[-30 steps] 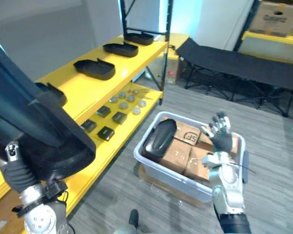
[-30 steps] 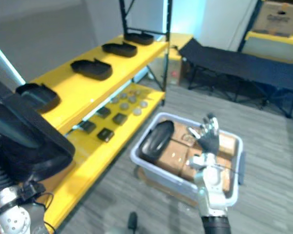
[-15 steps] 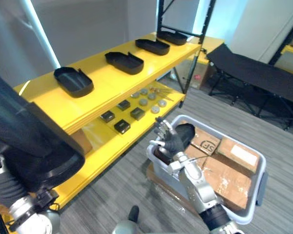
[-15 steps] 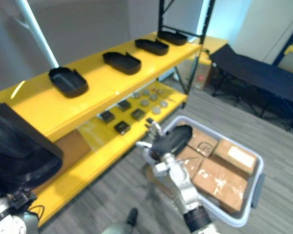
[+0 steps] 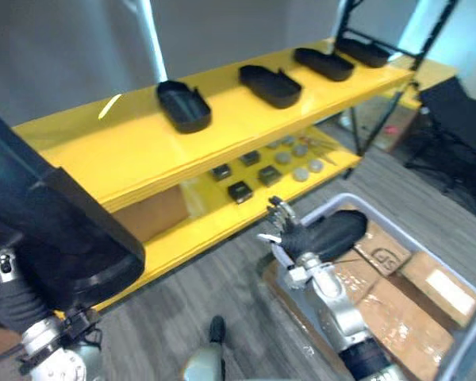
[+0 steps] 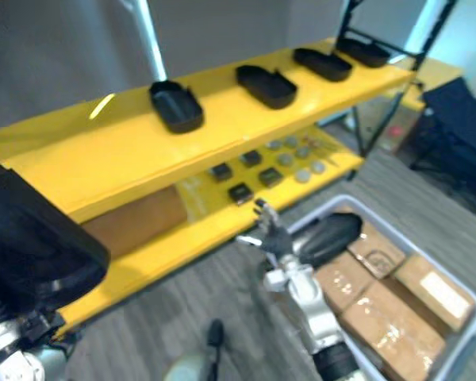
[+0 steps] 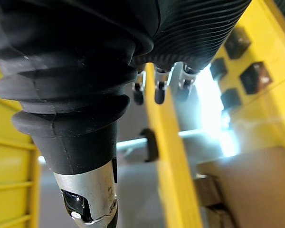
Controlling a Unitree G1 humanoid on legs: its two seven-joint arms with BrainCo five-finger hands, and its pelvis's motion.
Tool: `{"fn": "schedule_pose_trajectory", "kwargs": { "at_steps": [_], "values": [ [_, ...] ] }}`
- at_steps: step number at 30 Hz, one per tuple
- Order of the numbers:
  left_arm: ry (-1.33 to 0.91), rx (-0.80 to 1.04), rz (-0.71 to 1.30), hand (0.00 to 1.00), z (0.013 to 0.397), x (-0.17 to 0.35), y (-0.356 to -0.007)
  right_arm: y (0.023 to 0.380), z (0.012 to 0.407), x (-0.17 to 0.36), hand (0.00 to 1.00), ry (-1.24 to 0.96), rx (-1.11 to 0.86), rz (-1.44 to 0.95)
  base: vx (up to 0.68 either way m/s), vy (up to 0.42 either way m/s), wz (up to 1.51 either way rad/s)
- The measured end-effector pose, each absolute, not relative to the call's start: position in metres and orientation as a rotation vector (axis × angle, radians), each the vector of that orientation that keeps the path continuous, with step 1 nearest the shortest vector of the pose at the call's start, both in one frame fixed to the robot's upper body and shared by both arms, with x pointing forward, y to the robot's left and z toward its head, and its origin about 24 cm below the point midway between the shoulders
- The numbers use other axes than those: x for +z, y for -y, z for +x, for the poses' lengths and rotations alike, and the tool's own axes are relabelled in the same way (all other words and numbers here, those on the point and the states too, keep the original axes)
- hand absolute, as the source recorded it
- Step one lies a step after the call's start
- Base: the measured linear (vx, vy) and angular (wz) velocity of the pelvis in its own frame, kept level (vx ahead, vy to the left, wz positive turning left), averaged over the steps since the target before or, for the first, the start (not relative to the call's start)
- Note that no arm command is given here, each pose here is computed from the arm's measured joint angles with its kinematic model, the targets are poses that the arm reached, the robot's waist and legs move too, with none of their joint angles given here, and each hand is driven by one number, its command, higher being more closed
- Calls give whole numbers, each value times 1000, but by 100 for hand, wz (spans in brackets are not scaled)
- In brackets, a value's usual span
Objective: Walk over and take plastic housings, then place them on the shelf
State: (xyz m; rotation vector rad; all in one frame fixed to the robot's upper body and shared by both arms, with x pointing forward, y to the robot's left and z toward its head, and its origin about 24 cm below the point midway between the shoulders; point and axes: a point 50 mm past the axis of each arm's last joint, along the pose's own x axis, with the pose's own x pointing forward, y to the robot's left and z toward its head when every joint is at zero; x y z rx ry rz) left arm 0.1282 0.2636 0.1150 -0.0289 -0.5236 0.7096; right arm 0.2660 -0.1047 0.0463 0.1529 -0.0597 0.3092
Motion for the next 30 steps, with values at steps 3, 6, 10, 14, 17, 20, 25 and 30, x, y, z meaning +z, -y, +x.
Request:
{"fn": "schedule_pose_trajectory", "kwargs": {
  "at_steps": [3, 6, 10, 14, 17, 20, 25, 30],
  "values": [
    [545, 634, -5, 100, 134, 119, -260, 105, 265, 49, 0, 90, 300, 150, -67, 49, -20],
    [625, 428, 33, 100, 160, 135, -248, 126, 257, 54, 0, 139, 205, 171, -103, -27, 34],
    [706, 299, 52, 100, 181, 150, -235, 145, 250, 48, 0, 136, 126, 173, -53, -75, 40],
    [723, 289, 49, 100, 183, 153, -233, 154, 253, 56, 0, 184, 127, 162, -12, -69, 6],
    [713, 299, 40, 100, 183, 151, -232, 157, 253, 69, 0, 242, 148, 161, -53, -28, 23],
    [693, 314, 59, 100, 181, 147, -231, 156, 252, 75, 0, 269, 154, 162, -47, -23, 39],
    [672, 355, 80, 100, 176, 143, -238, 151, 254, 77, 0, 286, 172, 177, 65, 32, 19],
    [665, 376, 123, 100, 176, 144, -243, 151, 257, 81, 0, 318, 146, 178, 137, 88, 29]
  ]
}}
